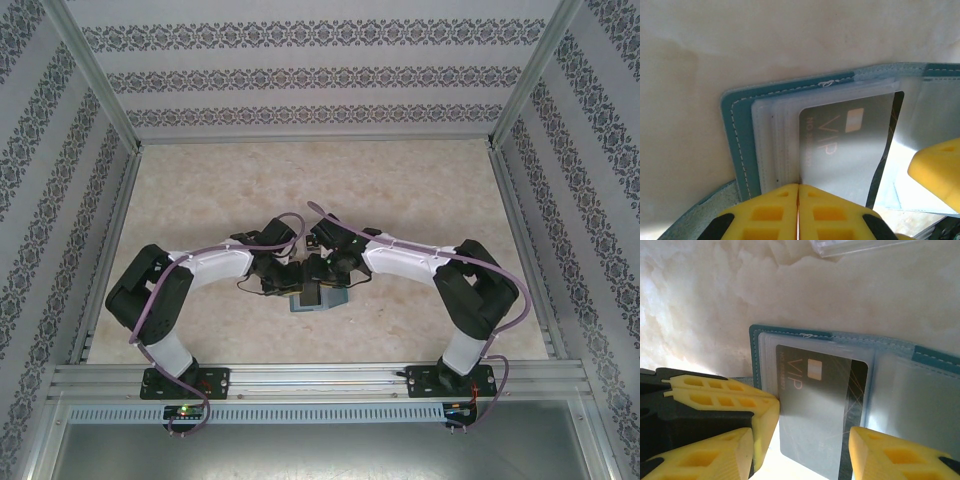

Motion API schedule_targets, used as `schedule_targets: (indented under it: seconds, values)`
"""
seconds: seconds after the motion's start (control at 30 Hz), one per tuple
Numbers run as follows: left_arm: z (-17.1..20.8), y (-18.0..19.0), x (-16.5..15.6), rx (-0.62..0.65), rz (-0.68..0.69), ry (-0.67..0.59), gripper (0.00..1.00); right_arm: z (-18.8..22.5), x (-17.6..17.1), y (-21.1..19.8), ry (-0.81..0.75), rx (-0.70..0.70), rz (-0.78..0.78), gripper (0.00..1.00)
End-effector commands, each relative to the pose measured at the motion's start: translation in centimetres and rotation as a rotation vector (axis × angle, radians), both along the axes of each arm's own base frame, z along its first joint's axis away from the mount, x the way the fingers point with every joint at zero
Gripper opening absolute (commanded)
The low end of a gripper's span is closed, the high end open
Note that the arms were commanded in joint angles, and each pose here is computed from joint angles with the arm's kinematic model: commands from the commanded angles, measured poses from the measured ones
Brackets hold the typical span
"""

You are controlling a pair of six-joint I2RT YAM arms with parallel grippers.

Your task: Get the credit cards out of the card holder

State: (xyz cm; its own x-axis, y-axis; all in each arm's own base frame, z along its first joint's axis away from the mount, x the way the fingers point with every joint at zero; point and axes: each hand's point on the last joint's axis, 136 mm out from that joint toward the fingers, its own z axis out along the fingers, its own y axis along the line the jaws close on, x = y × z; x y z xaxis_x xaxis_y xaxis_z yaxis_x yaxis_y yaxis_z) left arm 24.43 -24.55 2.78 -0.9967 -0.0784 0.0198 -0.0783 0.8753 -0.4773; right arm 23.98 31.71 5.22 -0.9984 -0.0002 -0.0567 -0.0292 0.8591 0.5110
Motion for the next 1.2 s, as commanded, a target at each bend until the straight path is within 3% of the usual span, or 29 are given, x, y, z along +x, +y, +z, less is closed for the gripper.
schedule_targets:
  seconds: [0.0,0.73,1.17]
  values:
    - [-0.6,0.1,-0.2,0.037,-0.024,0.002,0.08,-0.7,0.0,0.7,0.025,0.043,-0.001,0.53]
    - [-1.0,0.3,-0.6,0.035,-0.019,0.008,0.08,-1.7,0.3,1.2,0.071,0.118,-0.028,0.52]
    - [-1.0,0.4,-0.7,0.033,-0.018,0.004,0.08,-3.0,0.1,0.8,0.091,0.094,-0.034,0.51]
